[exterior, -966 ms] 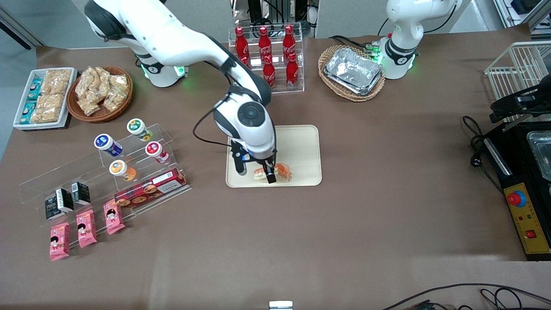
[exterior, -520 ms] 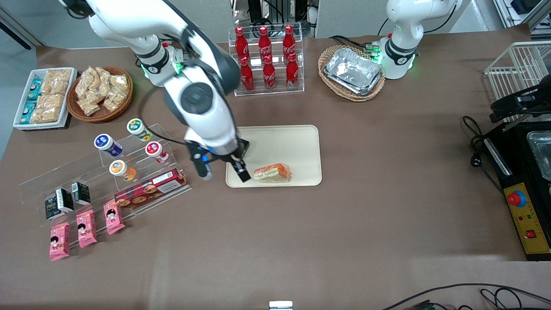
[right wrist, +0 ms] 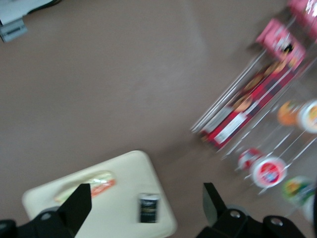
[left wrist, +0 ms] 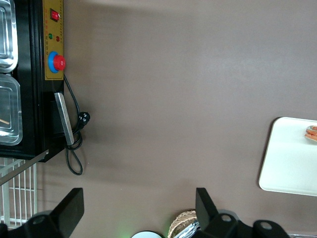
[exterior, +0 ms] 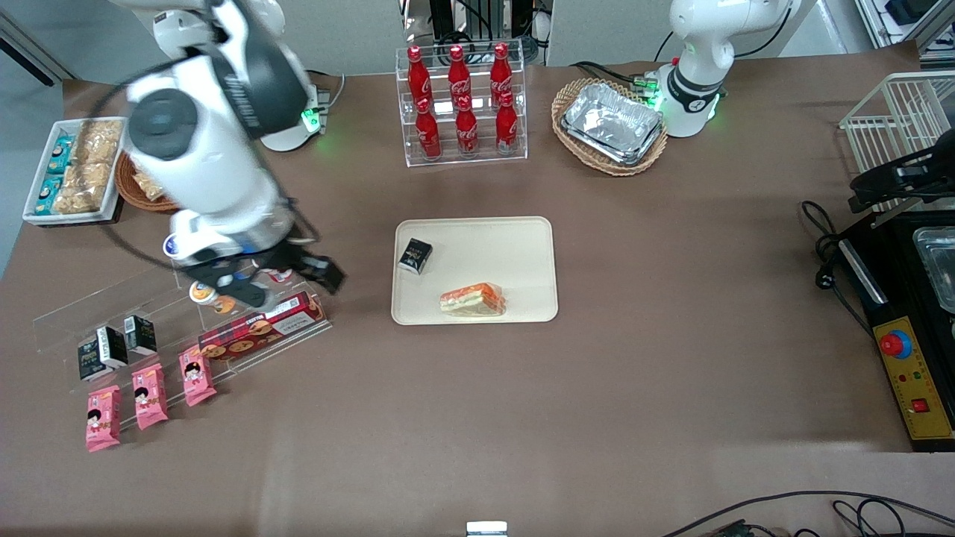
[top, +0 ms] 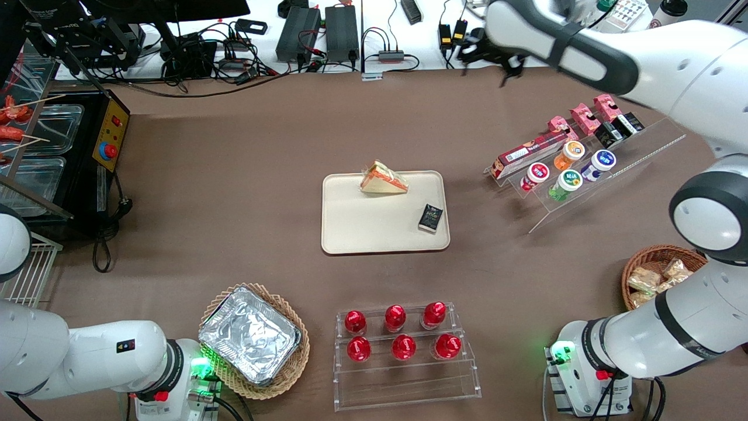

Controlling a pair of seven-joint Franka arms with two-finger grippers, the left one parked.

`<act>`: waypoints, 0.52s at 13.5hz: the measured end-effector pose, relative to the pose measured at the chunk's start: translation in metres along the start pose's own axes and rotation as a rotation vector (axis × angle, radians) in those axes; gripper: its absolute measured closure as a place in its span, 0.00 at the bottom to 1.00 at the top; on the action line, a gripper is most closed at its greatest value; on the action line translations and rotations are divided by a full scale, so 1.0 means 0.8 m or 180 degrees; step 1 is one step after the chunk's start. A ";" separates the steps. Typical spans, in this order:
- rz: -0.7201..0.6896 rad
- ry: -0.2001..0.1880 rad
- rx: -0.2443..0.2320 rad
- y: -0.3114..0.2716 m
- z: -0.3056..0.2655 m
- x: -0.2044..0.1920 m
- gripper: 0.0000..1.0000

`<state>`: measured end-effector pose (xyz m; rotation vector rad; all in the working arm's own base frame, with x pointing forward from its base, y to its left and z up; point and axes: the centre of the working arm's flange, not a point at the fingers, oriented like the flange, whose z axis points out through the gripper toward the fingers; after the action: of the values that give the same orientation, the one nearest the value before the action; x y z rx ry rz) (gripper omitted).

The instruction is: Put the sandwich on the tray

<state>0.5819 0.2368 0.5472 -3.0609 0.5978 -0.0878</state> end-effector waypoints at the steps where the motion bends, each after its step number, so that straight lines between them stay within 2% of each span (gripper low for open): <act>1: -0.0276 0.0001 -0.0048 0.031 -0.012 0.018 0.00; 3: -0.0651 -0.0026 -0.0118 0.100 -0.038 0.051 0.00; 7: -0.0966 0.0014 -0.0157 0.211 -0.068 0.094 0.00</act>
<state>0.5849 0.0511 0.5996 -3.1737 0.1329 -0.0856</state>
